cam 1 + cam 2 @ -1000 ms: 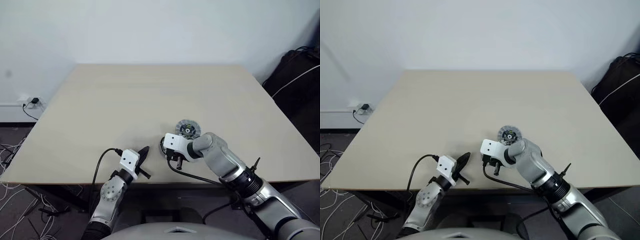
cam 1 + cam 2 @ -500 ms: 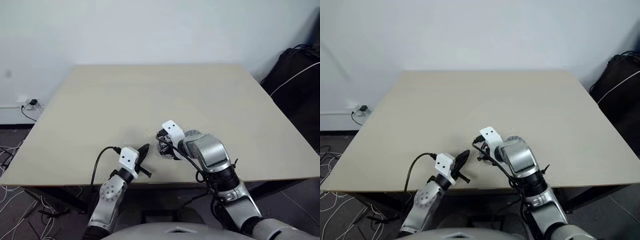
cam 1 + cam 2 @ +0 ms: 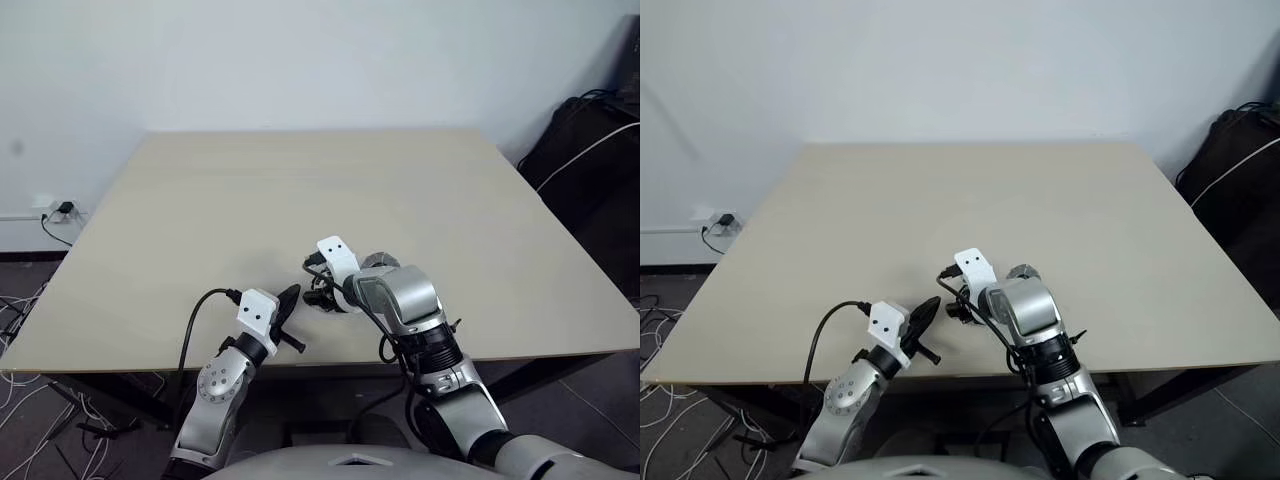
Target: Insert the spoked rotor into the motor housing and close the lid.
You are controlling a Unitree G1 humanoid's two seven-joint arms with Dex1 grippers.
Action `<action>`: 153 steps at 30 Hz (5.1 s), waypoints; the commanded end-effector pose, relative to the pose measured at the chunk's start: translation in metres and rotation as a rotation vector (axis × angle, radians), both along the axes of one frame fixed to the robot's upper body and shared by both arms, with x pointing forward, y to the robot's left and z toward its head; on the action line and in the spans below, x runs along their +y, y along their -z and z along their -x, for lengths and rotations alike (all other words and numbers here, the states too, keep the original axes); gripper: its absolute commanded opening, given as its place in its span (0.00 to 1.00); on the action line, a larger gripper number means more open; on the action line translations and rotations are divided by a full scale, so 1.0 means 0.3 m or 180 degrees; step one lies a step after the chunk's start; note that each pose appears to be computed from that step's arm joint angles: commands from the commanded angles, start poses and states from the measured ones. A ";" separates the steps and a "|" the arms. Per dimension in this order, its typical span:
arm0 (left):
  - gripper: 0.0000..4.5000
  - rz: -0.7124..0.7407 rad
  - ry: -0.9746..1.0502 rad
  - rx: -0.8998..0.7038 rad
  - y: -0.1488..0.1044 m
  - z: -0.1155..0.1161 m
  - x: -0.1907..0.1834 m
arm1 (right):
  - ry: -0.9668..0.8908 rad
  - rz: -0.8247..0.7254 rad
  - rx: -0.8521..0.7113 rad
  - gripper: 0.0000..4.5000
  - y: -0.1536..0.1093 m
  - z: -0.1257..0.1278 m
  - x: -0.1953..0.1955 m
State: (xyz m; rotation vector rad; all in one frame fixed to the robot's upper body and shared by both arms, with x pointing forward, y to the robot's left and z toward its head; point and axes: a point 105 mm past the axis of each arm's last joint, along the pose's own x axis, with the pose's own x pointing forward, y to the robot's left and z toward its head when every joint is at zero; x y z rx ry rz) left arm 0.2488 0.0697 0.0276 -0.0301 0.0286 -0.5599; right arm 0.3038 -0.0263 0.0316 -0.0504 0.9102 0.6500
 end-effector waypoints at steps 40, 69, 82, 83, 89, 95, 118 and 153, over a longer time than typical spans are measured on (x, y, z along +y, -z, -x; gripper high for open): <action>0.00 0.0029 0.0221 0.0001 0.019 0.000 -0.006 | -0.0864 0.1468 -0.1487 0.01 -0.102 0.008 -0.456; 0.00 -0.0004 0.0212 -0.0019 0.004 0.000 0.003 | -0.0987 0.0497 -0.1557 0.01 -0.087 -0.012 -0.252; 0.00 -0.0006 0.0219 -0.0032 -0.011 0.005 -0.010 | -0.0909 0.0259 -0.1236 0.01 0.018 -0.029 -0.162; 0.00 -0.0007 0.0218 -0.0035 -0.014 0.007 -0.009 | -0.0907 0.0254 -0.1189 0.01 0.031 -0.023 -0.161; 0.00 -0.0020 0.0220 -0.0026 -0.028 0.010 -0.004 | -0.0891 0.0191 -0.1146 0.01 0.048 0.001 -0.158; 0.00 -0.0029 0.0245 -0.0024 -0.043 0.009 -0.002 | -0.0729 -0.0195 -0.1540 0.05 -0.042 -0.016 -0.155; 0.00 -0.0034 0.0251 0.0033 0.002 0.011 0.004 | -0.0726 -0.0022 -0.1520 0.99 0.012 -0.046 -0.160; 0.00 -0.0011 0.0255 0.0042 0.010 0.014 0.003 | -0.0682 0.0008 -0.1028 0.71 0.035 -0.044 -0.188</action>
